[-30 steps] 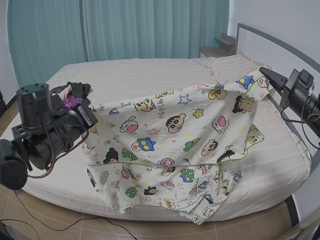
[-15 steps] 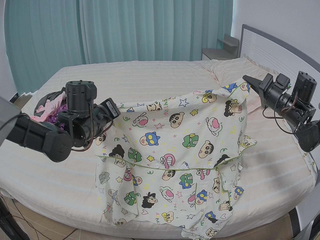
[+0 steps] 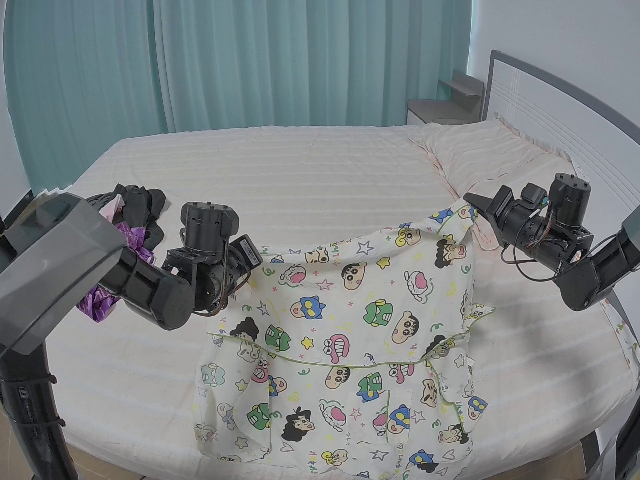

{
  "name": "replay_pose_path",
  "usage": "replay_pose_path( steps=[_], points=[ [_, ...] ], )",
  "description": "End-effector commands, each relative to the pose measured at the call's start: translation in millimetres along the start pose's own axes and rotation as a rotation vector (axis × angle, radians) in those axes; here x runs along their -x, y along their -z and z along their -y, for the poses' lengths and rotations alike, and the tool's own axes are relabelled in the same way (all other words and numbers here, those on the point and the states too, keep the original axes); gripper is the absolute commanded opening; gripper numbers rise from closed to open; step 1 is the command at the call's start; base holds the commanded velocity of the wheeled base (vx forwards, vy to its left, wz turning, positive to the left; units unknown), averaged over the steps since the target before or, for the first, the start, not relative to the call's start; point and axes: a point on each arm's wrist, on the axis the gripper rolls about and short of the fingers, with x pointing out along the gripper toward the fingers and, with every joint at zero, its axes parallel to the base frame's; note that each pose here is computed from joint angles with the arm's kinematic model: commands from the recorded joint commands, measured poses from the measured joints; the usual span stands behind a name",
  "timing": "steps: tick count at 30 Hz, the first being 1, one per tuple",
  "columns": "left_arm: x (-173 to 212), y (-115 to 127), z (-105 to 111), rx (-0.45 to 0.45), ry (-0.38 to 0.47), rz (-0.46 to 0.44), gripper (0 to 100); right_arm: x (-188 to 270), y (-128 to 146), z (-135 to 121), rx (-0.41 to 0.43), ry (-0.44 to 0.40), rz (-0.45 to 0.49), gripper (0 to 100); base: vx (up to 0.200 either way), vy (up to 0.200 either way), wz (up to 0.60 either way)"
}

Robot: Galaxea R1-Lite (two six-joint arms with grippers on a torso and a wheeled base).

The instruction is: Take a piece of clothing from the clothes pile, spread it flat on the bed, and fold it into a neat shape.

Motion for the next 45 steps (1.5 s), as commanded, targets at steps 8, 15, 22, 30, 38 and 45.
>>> replay_pose_path(
  steps=[8,15,22,30,38,45],
  points=[
    [-41.4,36.3,-16.0,-0.026,-0.065,-0.064,0,-21.6,27.4,41.3,-0.021,0.079,-0.044,0,0.075,0.0,0.0],
    [-51.2,46.2,-22.1,-0.033,-0.085,-0.081,0,-27.6,40.1,57.4,-0.032,0.111,-0.068,0,0.0,0.0,0.0],
    [-78.0,53.7,-31.4,-0.024,-0.123,-0.057,0,-53.3,53.3,84.3,-0.038,0.182,-0.038,0,0.0,0.0,0.0],
    [-100.1,63.7,-46.6,-0.029,-0.205,-0.024,0,-77.7,67.6,106.4,-0.051,0.243,-0.052,0,0.0,0.0,0.0],
    [-108.7,59.7,-60.5,-0.02,-0.238,-0.012,100,-99.8,75.4,117.3,-0.083,0.307,-0.027,100,0.0,0.0,0.0],
    [-112.2,42.6,-76.2,0.007,-0.27,0.019,100,-111.2,74.2,124.4,-0.059,0.4,0.108,100,0.0,0.0,0.0]
  ],
)
